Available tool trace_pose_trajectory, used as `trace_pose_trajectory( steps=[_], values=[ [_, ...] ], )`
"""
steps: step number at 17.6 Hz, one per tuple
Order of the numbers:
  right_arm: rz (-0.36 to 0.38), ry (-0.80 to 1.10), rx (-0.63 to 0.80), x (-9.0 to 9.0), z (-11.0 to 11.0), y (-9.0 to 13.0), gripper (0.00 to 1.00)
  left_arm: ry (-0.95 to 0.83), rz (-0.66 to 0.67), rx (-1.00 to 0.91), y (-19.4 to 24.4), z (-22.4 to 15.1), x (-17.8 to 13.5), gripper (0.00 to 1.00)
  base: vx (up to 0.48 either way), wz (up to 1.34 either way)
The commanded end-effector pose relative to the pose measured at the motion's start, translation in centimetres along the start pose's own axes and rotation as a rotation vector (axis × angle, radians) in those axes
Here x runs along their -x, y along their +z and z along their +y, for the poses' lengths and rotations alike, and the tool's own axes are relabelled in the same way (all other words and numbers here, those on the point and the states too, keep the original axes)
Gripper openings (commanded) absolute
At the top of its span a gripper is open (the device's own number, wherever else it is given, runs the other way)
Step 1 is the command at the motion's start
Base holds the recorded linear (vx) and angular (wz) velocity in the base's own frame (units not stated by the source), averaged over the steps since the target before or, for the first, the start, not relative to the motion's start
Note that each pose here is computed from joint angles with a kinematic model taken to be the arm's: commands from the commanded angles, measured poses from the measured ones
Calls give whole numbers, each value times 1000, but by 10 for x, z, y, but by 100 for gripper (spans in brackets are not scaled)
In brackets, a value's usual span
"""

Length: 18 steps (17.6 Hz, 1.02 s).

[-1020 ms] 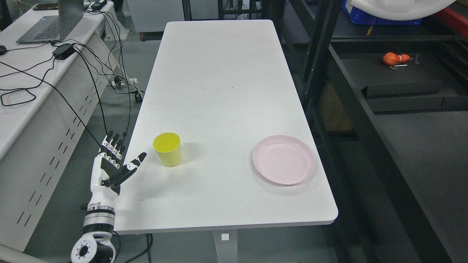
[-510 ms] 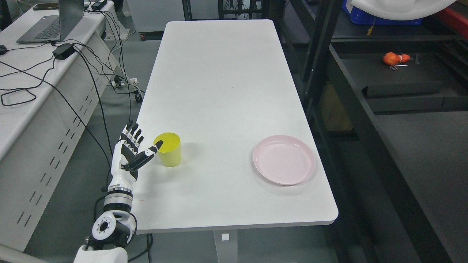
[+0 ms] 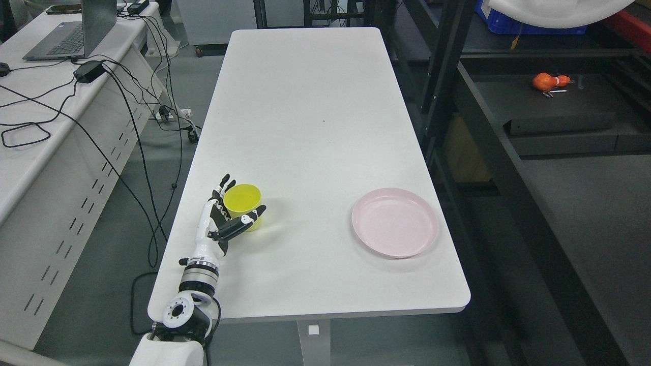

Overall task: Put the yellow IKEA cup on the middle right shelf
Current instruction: 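Close the left hand around the yellow cup, then lift the yellow cup off the table with the left hand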

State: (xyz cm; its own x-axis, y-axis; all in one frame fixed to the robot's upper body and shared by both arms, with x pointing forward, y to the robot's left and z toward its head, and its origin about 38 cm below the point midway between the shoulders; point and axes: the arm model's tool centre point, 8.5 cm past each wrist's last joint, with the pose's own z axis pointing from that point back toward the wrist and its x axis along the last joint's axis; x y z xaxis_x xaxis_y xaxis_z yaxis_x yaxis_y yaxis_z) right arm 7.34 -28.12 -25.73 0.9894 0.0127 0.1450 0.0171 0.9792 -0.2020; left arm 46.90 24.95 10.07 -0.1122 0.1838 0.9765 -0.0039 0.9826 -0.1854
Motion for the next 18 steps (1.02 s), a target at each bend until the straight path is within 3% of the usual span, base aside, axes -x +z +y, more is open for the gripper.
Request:
trace_pose_trajectory(
  steps=[1,4,6,7,8,10,11,14,18],
  values=[
    [15,-3,12,9,-10,-1,99,-17,107,18,5,-9,37,99,0,0],
    [15,-3,12,9,-10,-1,99,-15,100,6,3,-5,34,90,0,0],
    [15,-3,12,9,-10,-1,99,-5,77,-10,3,1,31,73,0,0],
    [15,-3,12,9,-10,-1,99,5,53,-24,3,4,27,60,0,0],
    [15,-3,12,9,-10,-1,99,20,-14,-45,3,9,19,35,0,0],
    [15,-3,12,9,-10,-1,99,39,-110,-62,5,10,9,5,0,0],
    [15,-3,12,9,-10,-1,99,60,-149,-63,5,5,2,0,0,0],
    [15,-3,12,9,-10,-1,99,83,-317,-13,13,-10,-51,0,0,0],
    [15,-3,12,9,-10,-1,99,101,-459,38,37,-24,-94,0,0,0]
  ],
)
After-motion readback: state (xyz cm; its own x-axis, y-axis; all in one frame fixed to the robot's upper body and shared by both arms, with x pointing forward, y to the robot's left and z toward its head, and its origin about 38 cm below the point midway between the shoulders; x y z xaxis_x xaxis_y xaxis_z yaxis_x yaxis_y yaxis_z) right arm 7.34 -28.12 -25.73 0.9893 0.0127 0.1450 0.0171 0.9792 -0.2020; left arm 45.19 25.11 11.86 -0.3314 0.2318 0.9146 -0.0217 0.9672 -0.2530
